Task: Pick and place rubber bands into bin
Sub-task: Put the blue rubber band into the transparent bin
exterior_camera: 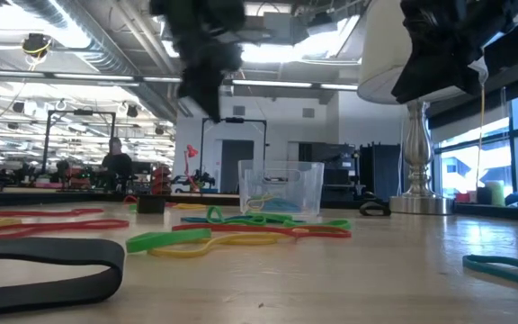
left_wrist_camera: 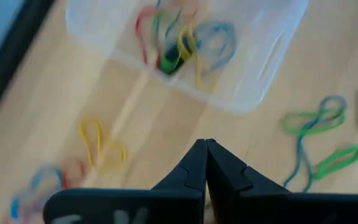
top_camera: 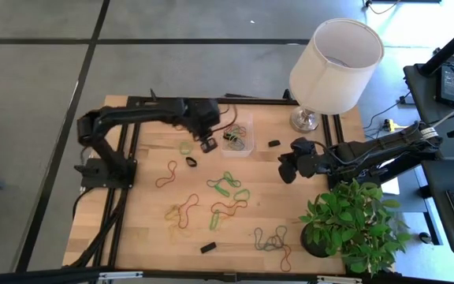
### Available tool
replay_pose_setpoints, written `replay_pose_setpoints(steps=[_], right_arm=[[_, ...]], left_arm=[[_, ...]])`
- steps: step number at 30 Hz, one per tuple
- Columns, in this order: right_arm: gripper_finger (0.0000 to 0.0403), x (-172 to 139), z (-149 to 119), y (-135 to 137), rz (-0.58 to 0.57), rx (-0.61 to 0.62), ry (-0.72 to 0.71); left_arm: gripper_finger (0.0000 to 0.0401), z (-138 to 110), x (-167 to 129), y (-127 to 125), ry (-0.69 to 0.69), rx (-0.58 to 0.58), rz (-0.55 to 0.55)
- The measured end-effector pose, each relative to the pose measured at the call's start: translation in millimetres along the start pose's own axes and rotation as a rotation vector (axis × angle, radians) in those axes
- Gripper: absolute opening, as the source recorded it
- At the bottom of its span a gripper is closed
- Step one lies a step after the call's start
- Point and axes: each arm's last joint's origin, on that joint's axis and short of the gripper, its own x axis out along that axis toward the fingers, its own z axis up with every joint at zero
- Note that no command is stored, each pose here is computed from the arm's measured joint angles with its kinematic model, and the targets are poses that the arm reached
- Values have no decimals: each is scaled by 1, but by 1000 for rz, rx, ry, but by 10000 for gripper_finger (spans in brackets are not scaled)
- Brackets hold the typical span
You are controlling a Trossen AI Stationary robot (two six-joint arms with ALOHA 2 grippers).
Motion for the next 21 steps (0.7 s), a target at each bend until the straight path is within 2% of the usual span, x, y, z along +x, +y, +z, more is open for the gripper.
replay_pose_setpoints(steps=[7,9,15,21], right_arm=[[81,1,0,0,5,-174,9],[73,5,2,0,17,-201,40],[9,42,5,-3,69,-270,246],[4,94,-8,1,170,-283,488]], left_arm=[[2,-77,24,-4,19,-196,63],[2,-96,25,-7,25,-212,62],[2,-132,16,-15,-77,-176,65],[2,-142,-6,-19,-153,-79,26]])
